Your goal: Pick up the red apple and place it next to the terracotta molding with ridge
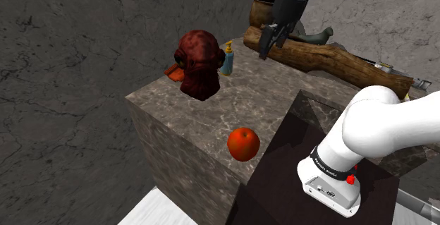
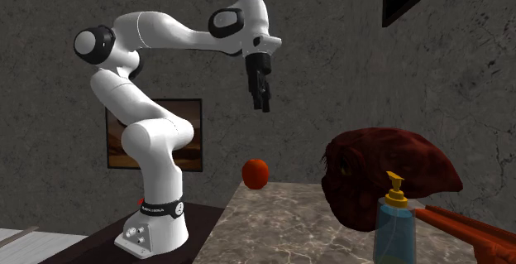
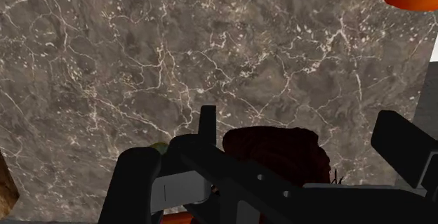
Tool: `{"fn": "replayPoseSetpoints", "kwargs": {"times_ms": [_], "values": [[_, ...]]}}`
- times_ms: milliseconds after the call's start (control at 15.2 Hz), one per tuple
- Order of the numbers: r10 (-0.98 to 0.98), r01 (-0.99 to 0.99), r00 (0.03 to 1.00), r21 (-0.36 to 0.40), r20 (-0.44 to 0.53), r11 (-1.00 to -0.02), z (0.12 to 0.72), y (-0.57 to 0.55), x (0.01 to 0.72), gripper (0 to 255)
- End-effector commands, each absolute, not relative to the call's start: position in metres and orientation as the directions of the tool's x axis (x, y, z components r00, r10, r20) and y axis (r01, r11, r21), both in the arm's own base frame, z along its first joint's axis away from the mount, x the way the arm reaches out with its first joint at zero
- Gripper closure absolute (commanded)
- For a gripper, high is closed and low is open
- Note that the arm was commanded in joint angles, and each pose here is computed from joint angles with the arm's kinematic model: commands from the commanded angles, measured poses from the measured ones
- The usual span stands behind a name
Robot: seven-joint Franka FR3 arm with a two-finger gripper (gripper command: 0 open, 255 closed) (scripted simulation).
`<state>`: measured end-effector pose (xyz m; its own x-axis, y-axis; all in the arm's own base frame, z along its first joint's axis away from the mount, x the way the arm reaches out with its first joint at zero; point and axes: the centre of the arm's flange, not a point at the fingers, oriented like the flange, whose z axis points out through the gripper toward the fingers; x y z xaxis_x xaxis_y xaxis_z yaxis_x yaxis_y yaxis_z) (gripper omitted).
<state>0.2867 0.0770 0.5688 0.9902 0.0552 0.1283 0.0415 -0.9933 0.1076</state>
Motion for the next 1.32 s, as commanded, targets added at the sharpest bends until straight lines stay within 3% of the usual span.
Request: {"fn": "replayPoseSetpoints", "kwargs": {"times_ms": [0,1254], "values": [[0.085,0.070,0.988,0.117,0.128,-0.991,0.556,0.100,0.277,0],[0.314,0.289,0.942,0.190,0.116,-0.938,0.420,0.249,0.187,0]]}}
